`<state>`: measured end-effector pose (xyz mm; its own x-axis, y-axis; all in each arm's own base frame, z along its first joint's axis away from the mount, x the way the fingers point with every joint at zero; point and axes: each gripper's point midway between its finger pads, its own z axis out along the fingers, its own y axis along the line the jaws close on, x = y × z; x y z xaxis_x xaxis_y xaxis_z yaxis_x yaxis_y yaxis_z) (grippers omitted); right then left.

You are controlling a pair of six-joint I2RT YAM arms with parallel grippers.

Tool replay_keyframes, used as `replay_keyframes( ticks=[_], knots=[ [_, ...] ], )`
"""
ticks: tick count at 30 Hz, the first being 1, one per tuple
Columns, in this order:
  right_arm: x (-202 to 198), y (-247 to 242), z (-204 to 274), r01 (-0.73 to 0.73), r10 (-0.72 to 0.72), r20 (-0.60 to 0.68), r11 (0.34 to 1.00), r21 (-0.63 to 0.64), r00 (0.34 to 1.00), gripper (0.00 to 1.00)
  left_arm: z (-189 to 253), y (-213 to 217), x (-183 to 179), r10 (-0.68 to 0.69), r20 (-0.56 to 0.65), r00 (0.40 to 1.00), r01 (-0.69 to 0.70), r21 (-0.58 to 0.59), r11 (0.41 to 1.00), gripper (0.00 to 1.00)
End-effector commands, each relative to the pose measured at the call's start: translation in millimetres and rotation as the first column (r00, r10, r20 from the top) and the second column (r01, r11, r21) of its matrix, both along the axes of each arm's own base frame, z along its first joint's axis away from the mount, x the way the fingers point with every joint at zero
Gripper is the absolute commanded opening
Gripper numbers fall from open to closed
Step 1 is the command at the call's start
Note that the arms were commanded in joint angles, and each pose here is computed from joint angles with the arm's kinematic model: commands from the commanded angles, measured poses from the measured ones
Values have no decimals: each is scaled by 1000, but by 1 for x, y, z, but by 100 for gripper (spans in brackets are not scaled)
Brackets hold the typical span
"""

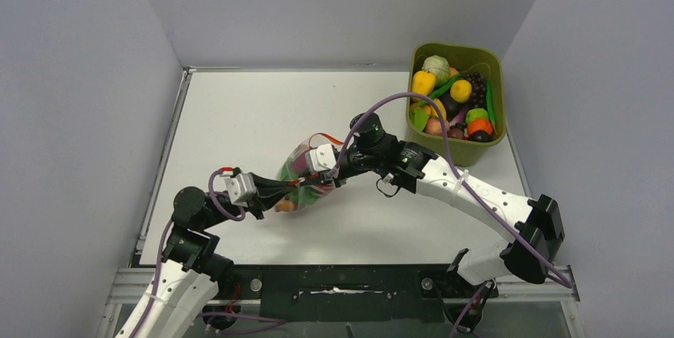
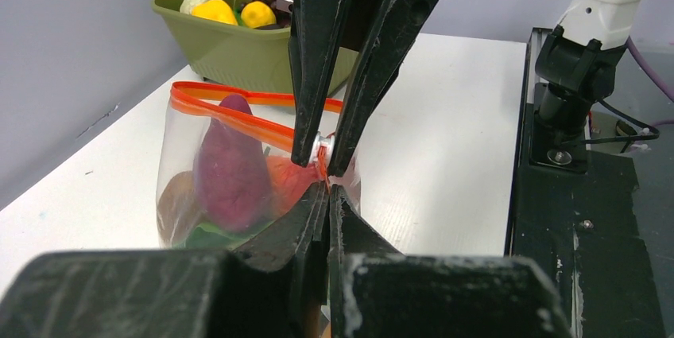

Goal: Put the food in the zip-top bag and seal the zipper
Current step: Zip the zipper food storage bag at the center of the board.

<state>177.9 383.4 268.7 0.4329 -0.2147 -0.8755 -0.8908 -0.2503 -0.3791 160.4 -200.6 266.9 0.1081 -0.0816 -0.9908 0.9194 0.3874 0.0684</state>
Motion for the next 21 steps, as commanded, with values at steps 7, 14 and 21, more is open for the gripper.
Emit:
replay_keyframes(
  ticks=[7,14,21],
  knots=[
    [25,-34,5,142,-141,45,990,-16,989,0,46,2,-17,-27,139,990,39,-86,995,0],
    [27,-40,7,162,-161,50,987,-18,986,0,46,2,-17,-30,133,991,41,-79,996,0],
    [22,-38,23,142,-142,46,990,-1,989,0,34,2,-7,-7,101,995,10,-33,999,16]
  ],
)
